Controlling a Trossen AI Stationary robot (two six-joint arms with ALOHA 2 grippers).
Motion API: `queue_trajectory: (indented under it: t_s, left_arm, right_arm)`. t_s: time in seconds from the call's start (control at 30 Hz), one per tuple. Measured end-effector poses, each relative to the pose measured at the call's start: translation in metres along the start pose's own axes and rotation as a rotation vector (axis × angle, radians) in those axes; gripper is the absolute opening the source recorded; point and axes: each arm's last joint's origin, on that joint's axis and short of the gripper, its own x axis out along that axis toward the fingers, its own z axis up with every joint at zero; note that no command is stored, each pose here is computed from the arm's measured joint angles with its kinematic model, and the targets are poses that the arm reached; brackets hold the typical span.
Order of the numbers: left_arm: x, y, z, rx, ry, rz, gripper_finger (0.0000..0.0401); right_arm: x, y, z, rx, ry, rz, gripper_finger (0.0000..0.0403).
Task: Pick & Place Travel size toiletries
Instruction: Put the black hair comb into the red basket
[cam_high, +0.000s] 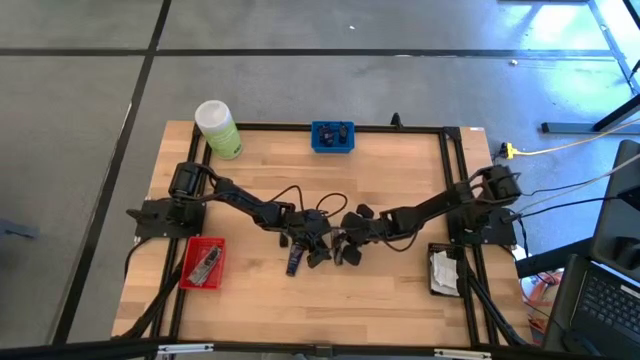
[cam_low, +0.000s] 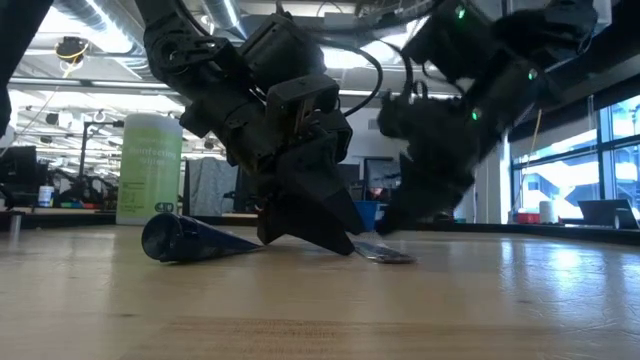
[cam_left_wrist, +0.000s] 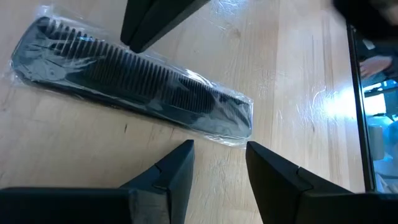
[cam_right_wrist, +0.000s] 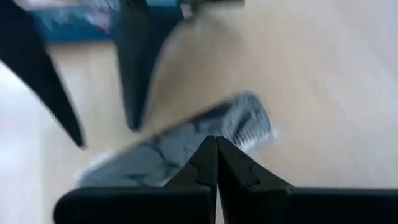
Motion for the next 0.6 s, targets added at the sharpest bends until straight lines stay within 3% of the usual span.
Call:
queue_trajectory:
  t_s: [0.33,0.6]
  left_arm:
    - [0.0002,-0.0006,-0.0004,0.01,0.001,-0.001,0.0145]
    - [0.0002,-0.0014,0.0004,0.014,-0.01,-0.006,0.0145]
  right_arm:
    - [-0.0089,0.0045,0.0049,0.007,-0.033,0.012,0.0006]
    - [-0.0074,0.0037,0.0066,0.019,-0.07,-0.033,0.0067]
